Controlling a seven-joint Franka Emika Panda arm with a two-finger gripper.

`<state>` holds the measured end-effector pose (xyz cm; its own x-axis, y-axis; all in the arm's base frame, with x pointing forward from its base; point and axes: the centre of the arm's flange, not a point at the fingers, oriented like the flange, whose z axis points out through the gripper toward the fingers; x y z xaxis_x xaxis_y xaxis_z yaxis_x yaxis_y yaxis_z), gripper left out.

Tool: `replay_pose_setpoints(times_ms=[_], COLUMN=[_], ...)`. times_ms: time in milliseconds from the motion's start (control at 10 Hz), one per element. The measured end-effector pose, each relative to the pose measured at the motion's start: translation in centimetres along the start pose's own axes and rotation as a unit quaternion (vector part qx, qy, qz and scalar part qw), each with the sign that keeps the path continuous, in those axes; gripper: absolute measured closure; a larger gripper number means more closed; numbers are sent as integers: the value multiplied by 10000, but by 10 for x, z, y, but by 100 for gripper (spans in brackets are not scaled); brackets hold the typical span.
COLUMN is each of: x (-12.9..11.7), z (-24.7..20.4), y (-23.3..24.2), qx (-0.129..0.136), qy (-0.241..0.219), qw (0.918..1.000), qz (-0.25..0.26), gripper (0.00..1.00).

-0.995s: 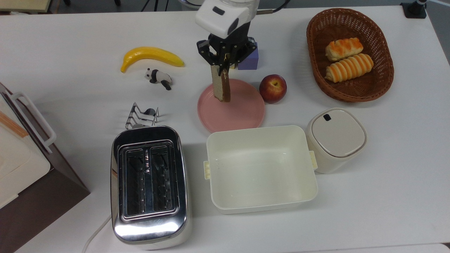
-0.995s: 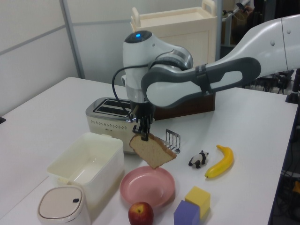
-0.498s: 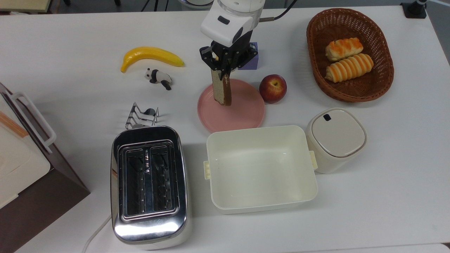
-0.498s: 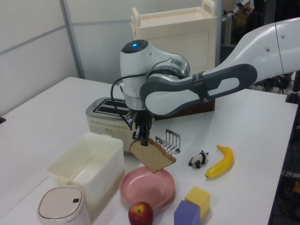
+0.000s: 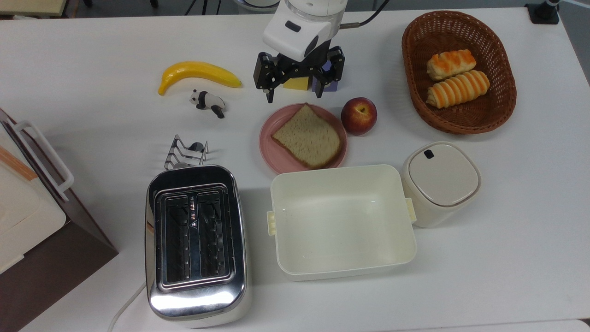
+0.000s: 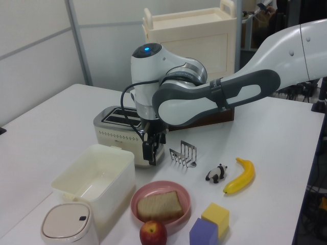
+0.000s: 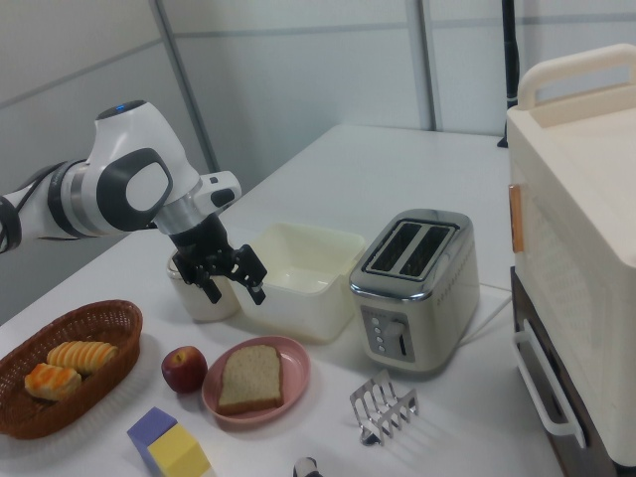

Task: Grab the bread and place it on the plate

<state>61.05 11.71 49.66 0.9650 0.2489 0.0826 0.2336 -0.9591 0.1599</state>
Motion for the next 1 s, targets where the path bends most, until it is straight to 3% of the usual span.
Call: replay_pose_setpoints(times_ms=[398,597,796,995], x=[-4,-31,-78,-107], z=[-14,-102,-169,-175], y=[20,104,185,233], qx=[-69,-149,450,596], qy=[-58,71,535,602], qw=[9998,9959,9840,9743], qz=[173,890,1636,2088], gripper=[0,0,0,0])
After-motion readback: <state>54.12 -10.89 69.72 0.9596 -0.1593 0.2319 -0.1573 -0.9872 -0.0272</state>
